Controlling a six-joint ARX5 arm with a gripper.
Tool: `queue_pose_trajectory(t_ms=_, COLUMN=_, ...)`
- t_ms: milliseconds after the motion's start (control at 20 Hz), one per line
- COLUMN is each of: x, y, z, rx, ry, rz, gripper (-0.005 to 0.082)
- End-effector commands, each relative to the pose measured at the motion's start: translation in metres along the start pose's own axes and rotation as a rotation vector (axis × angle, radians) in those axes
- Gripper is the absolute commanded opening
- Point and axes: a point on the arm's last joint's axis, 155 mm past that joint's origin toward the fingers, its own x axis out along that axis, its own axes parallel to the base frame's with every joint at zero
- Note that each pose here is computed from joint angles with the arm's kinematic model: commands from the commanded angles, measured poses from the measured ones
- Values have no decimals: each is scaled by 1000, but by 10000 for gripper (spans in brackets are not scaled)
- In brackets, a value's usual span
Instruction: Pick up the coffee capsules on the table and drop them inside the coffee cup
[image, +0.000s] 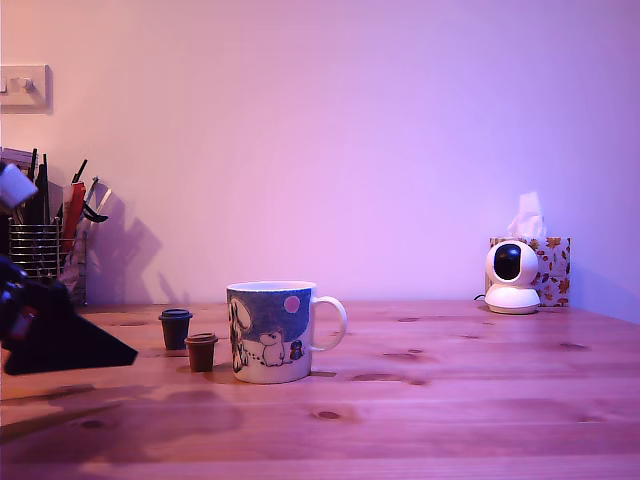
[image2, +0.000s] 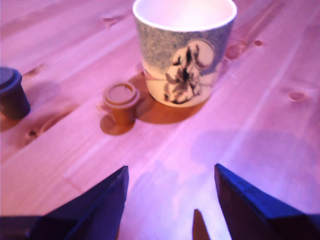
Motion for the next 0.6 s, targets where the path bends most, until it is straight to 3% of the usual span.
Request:
queue_pose_trajectory(t_ms=0, x=7, y=2, z=-3, rx=-24, ry=-9, rz=-2, gripper=498)
queue_pose_trajectory(t_ms=350, x=26, y=14, z=4, rx=-46, ry=-58, rz=-13, gripper=498)
queue_pose_trajectory(t_ms=550, x=41, y=13, z=7, rx=-31, ry=-59, rz=-40, gripper=498)
